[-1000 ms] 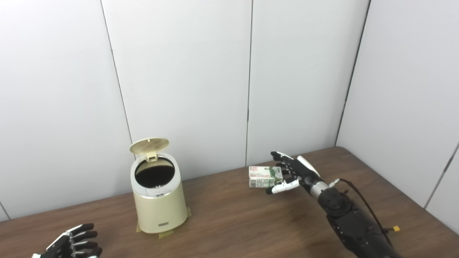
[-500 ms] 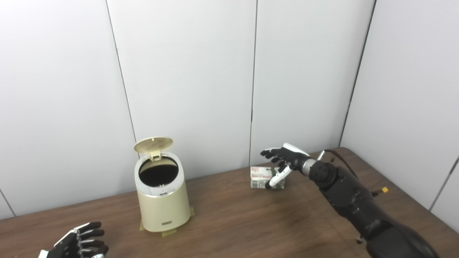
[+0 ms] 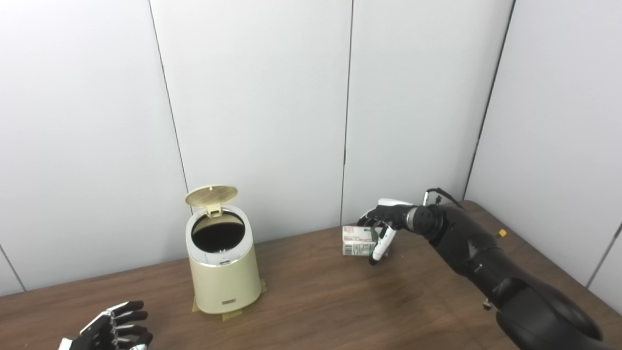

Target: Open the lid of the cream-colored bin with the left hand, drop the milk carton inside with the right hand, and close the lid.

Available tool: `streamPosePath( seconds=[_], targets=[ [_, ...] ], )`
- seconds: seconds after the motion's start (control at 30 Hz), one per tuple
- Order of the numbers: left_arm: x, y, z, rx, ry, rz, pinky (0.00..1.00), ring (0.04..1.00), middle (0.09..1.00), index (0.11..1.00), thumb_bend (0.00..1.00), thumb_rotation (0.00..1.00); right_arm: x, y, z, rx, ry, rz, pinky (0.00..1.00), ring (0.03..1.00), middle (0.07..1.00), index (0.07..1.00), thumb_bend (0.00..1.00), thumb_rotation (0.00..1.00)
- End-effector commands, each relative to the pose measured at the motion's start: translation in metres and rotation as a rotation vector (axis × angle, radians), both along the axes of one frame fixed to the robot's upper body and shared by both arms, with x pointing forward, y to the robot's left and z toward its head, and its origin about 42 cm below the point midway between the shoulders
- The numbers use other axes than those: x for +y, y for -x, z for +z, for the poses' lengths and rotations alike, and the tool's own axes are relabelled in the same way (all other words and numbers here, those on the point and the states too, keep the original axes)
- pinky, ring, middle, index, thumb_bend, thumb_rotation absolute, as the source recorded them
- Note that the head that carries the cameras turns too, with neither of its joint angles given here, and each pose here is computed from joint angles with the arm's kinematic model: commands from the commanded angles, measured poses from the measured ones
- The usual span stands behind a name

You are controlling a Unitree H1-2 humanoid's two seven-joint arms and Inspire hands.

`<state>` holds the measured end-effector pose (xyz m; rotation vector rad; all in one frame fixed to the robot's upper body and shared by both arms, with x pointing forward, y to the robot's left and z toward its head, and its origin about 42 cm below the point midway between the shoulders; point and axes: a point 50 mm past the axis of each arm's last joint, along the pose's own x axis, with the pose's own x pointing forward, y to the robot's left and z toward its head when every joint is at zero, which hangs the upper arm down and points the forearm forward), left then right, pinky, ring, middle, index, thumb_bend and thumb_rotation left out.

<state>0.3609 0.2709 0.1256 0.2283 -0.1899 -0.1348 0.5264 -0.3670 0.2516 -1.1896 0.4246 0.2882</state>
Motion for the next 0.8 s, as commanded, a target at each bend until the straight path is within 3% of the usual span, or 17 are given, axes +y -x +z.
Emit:
streamPosePath(
  seconds=[0.0,0.2,0.33,0.57,0.77],
  targets=[
    [-0.002,-0.008,0.019,-0.069,-0.012,-0.01,0.48,0.612,0.69,0.71,0.47,0.0,0.0,-0.012,0.056,-0.054,0.049,0.007,0.79,0.818,0.866,0.854,0.89,0.17],
    [-0.002,-0.007,0.021,-0.07,-0.02,-0.007,0.47,0.606,0.685,0.706,0.46,0.0,0.004,-0.011,0.053,0.018,0.049,-0.001,0.79,0.832,0.886,0.859,0.9,0.19],
    [-0.003,-0.007,0.022,-0.063,-0.024,-0.001,0.48,0.607,0.688,0.71,0.46,0.0,0.002,-0.01,0.042,-0.012,0.044,0.005,0.81,0.836,0.872,0.836,0.92,0.2],
    [-0.006,-0.007,0.022,-0.055,-0.01,-0.002,0.47,0.604,0.683,0.707,0.45,0.0,0.01,-0.007,0.031,-0.001,0.029,0.012,0.75,0.775,0.838,0.821,0.85,0.17],
    [-0.008,-0.008,0.023,-0.042,-0.001,0.011,0.49,0.615,0.689,0.706,0.46,0.0,0.015,-0.003,0.021,-0.04,-0.005,0.013,0.74,0.74,0.807,0.783,0.84,0.12]
  ],
)
